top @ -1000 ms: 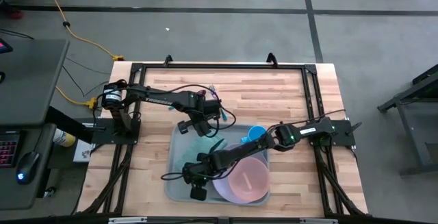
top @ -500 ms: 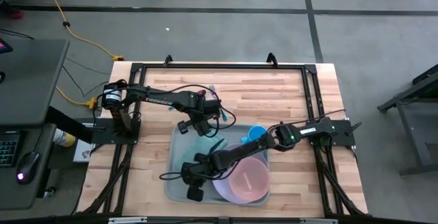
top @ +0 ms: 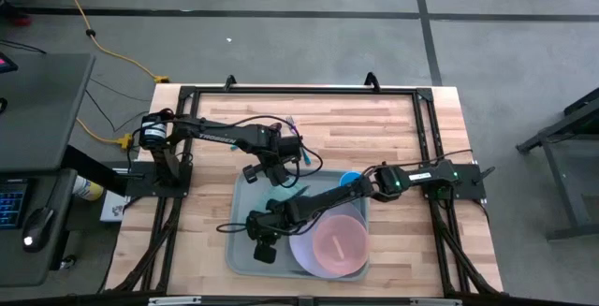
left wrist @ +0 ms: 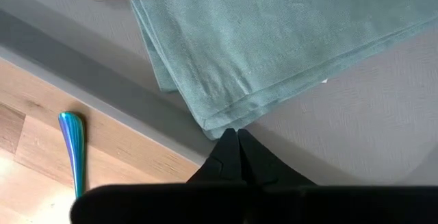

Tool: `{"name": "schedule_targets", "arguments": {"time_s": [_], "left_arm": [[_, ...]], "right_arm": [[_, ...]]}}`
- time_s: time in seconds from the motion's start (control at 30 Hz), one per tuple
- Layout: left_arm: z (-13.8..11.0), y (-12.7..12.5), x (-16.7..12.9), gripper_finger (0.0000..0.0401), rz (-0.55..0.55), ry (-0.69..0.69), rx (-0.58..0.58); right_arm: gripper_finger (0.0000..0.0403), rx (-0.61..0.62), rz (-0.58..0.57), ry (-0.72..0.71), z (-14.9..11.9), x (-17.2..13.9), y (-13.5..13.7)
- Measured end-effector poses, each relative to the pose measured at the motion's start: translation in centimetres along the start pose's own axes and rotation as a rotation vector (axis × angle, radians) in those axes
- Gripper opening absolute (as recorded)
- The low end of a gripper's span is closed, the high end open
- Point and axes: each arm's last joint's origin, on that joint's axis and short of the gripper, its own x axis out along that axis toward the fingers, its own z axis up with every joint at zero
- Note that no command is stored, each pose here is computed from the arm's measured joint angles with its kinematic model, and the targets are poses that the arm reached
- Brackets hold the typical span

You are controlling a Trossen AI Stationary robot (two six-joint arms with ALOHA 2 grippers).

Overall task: Set up tray
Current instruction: Adjust the green knife, then adjust the blue napkin

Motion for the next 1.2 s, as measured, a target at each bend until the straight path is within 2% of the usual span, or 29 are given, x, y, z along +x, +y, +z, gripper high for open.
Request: {"name": "schedule_targets", "arguments": {"time_s": [0.3,0.63,1.2], "left_arm": [[0.0,0.0,0.0,0.0010,0.001,-0.001,-0.001],[0.1,0.4,0.0,0.0063,0.046,0.012,-0.047],[0.1,0.4,0.0,0.0067,0.044,-0.010,-0.104]], "right_arm": [[0.0000,0.000,0.027,0.036,-1.0,0.4,1.1],[0.0000,-0.009,0.044,0.106,-2.7,0.3,2.8],[0.0000,0.001,0.050,0.175,-4.8,0.2,5.0]]}}
